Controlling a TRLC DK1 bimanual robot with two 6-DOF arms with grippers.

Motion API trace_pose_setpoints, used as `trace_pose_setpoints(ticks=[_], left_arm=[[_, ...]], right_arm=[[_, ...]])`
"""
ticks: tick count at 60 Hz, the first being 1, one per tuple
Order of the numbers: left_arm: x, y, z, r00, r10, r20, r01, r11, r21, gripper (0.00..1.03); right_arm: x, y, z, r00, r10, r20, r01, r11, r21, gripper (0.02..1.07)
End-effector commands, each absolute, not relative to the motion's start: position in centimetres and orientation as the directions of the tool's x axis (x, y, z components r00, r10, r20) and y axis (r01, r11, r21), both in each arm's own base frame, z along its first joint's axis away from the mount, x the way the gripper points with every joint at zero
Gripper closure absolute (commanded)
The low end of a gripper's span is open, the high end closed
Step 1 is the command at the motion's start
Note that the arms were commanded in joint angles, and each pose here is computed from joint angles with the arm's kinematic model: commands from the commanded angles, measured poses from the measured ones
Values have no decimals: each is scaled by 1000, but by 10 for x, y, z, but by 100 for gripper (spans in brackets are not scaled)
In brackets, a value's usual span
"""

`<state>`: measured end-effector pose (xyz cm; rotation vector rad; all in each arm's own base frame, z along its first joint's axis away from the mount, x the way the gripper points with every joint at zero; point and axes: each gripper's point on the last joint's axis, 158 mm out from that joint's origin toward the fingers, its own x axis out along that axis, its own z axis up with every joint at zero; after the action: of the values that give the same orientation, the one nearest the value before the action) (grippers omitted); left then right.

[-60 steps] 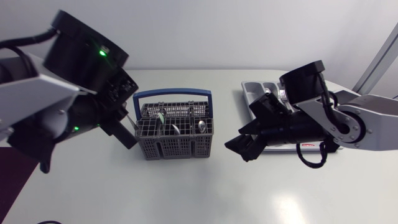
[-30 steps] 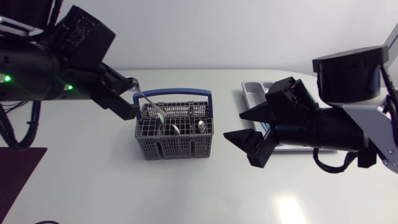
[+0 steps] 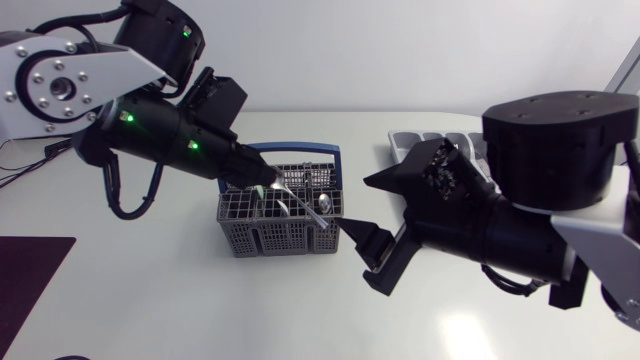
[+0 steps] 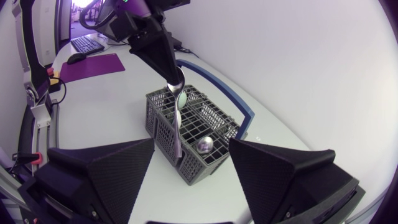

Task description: Unload the cutlery basket into the drawer organizer.

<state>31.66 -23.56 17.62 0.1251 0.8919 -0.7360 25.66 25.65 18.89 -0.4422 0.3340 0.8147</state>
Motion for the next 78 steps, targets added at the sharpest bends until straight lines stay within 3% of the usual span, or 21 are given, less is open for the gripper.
trace_pose_setpoints(ticks=[1,34,51,78], left_arm=[[325,-247,197,406,-575,-711,624,743,-244,97],[323,-293,203,344,-621,-704,669,689,-280,97],[328,-296,206,349,-624,-700,670,688,-279,97],[323,-295,198,332,-617,-713,673,685,-280,97]], right_arm=[[259,261,178,649,605,-461,-755,587,-292,21],[284,271,169,756,550,-355,-650,567,-506,25],[290,275,167,758,553,-346,-646,563,-515,56],[309,272,173,799,512,-315,-595,597,-538,63]])
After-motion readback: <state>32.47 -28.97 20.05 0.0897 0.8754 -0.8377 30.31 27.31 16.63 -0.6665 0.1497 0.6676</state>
